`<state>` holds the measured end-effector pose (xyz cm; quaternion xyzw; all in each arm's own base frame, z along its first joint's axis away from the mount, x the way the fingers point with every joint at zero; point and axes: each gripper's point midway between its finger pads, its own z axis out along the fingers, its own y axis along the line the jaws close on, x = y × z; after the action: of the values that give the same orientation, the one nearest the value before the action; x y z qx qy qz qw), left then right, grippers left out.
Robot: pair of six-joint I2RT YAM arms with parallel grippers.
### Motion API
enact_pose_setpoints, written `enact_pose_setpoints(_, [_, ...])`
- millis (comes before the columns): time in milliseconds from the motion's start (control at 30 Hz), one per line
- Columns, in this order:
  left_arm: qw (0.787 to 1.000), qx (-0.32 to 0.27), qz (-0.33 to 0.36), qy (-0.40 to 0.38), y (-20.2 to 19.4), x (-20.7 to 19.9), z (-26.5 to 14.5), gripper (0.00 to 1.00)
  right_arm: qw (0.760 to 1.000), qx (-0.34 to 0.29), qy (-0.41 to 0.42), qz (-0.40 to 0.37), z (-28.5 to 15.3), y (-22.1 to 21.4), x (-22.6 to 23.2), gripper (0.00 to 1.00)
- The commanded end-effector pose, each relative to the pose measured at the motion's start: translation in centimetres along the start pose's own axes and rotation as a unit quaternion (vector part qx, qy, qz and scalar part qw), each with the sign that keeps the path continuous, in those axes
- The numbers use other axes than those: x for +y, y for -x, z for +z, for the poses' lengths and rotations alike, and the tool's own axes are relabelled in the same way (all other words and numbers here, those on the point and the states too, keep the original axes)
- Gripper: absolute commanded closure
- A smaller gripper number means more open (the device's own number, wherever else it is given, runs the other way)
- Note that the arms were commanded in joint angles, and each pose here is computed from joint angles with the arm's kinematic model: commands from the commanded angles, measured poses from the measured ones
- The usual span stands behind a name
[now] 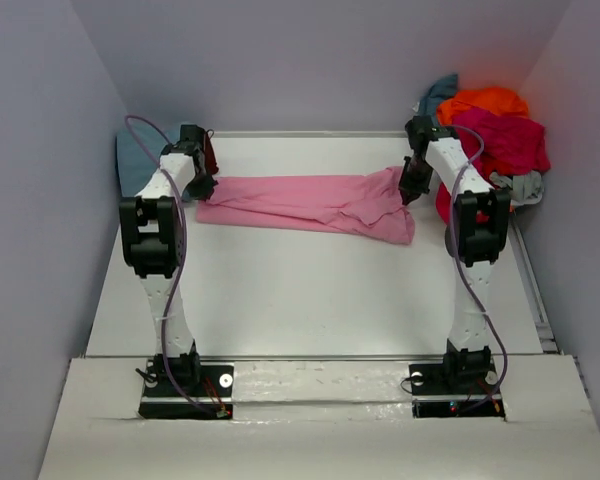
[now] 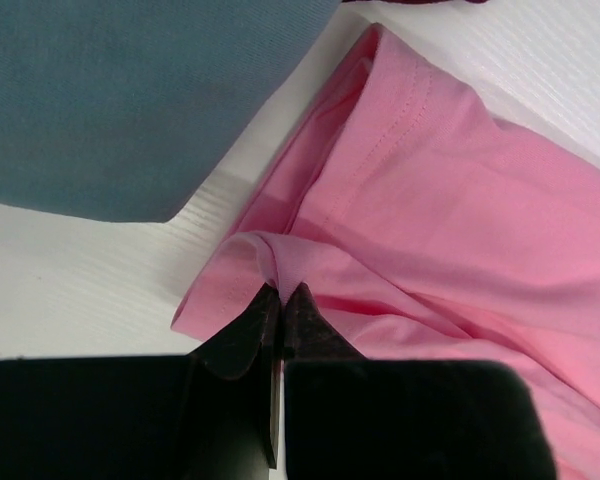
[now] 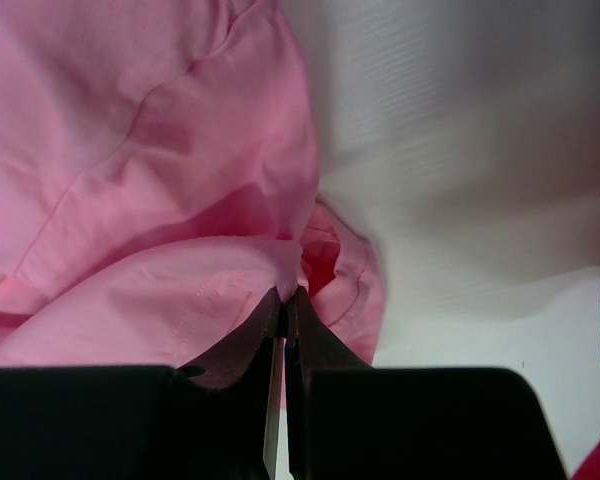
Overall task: Fold and stack the t-shirts
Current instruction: Fold the tshirt
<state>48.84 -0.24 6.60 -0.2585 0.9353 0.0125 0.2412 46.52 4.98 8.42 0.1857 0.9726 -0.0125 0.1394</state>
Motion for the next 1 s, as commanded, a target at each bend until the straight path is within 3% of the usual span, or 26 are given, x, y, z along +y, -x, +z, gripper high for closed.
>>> enact_pose_setpoints(0, [1.0,-0.005,0.003,0.004,0.3,0.2,0.6,0.94,0.999,-0.031,0.015,0.007,-0.2,2.3,0.9,0.93])
enact_pose_setpoints(467, [1.0,-0.009,0.002,0.009,0.7,0.2,0.9,0.94,0.996,-0.086,0.01,0.019,-2.3,5.2,1.0,0.93])
enact_pose_setpoints(733, [1.0,-0.016,0.007,0.0,1.0,-0.5,0.6,0.94,0.998,-0.061,0.007,0.014,-0.7,4.3,1.0,0.9])
enact_pose_setpoints(800, [1.0,-0.016,0.009,-0.002,0.9,-0.5,0.6,0.94,0.998,-0.057,0.006,0.014,-0.4,4.1,1.0,0.83])
enact_pose_setpoints(833, [1.0,-0.023,0.007,-0.004,1.1,-0.6,0.3,0.94,0.998,-0.055,0.004,0.012,-0.2,4.0,1.0,0.75])
enact_pose_setpoints(867, [1.0,-0.024,0.008,-0.005,1.1,-0.6,0.4,0.93,0.998,-0.058,0.005,0.013,-0.3,4.1,1.0,0.59])
enact_pose_setpoints(933, [1.0,-0.024,0.009,-0.007,1.1,-0.6,0.4,0.9,0.998,-0.058,0.005,0.011,-0.4,4.0,0.9,0.47])
enact_pose_setpoints(967, [0.999,-0.028,0.015,-0.012,1.1,-1.1,0.1,0.8,0.998,-0.067,0.01,0.01,-0.9,4.3,1.0,0.38])
